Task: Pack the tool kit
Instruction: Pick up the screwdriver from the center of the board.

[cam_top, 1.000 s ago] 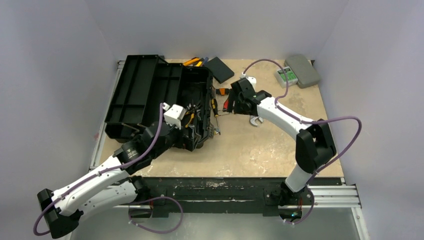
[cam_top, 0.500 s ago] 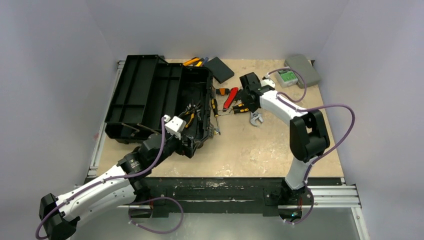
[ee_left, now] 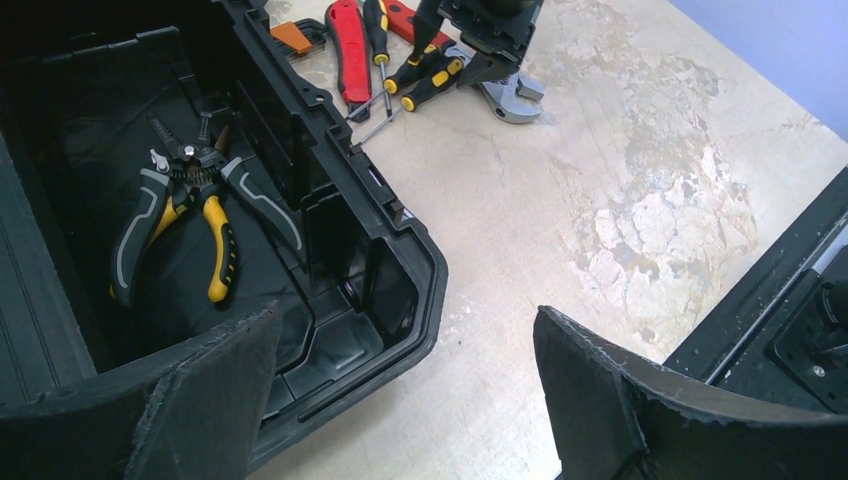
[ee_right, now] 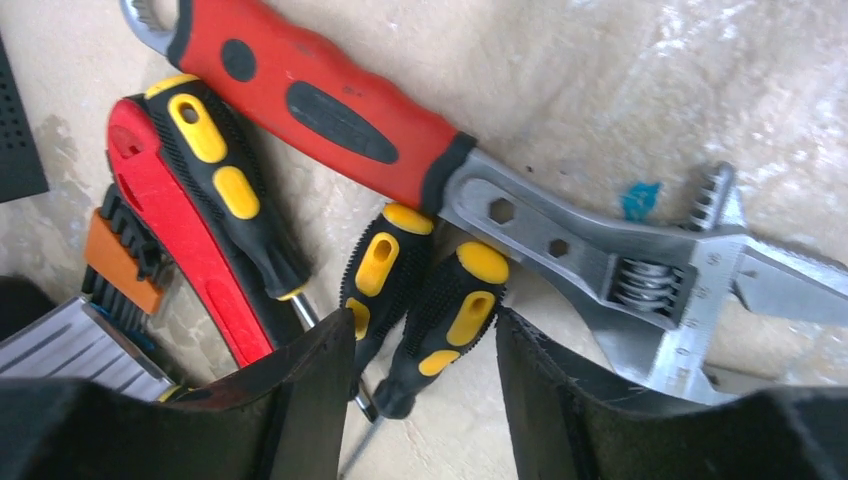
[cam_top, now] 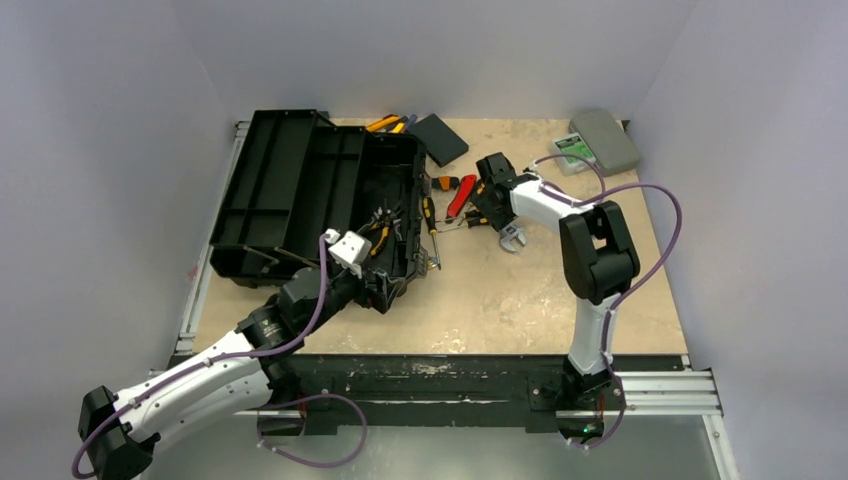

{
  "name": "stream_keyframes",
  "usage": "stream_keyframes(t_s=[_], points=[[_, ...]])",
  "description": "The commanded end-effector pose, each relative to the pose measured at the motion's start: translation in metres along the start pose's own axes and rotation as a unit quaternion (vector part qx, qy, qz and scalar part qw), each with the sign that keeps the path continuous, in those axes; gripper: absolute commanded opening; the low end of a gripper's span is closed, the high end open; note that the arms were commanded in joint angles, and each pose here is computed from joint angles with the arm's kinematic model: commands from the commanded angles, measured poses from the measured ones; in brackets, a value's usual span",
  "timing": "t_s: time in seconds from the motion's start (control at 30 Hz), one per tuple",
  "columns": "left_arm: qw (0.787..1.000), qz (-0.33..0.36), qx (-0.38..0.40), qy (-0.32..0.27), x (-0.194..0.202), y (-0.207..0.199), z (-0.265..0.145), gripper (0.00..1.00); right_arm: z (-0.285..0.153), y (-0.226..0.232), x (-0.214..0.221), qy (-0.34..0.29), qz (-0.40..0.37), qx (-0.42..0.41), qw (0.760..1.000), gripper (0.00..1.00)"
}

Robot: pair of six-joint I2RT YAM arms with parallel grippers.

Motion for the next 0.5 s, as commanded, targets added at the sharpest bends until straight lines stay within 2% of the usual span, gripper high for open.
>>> stream_keyframes(t_s=[0.0, 0.13, 0.3, 0.37, 0.47], points=[[1.000, -0.006, 0.012, -0.026, -0.012, -0.004, 0.001, 0.93, 0.008, 0.009, -0.005, -0.003, 0.025, -0.003, 1.000, 0.45], [1.000, -0.005, 0.004, -0.026, -0.011, -0.002, 0.000, 0.92, 0.010, -0.001, -0.005, -0.005, 0.032, 0.008, 0.999, 0.32], [1.000, -0.003, 0.005, -0.021, -0.010, -0.002, 0.003, 0.93, 0.007, -0.011, -0.010, -0.010, 0.042, 0.006, 0.999, 0.24], [1.000, -0.002, 0.005, -0.020, -0.010, -0.003, 0.003, 0.93, 0.007, -0.012, -0.014, -0.010, 0.042, -0.005, 0.999, 0.27], [1.000, 0.000, 0.005, -0.020, -0.010, -0.002, 0.004, 0.93, 0.008, -0.011, -0.016, -0.003, 0.036, -0.008, 0.999, 0.41]])
Point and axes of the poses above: each gripper's point midway between its finger pads, its own z axis out along the fingers, its own y axis along the line the jaws close on, x = y × z, the point moved 3 cm from there along -z, back along the fingers, and after that the axes turned 2 degrees about -z, right-handed, at the moved point
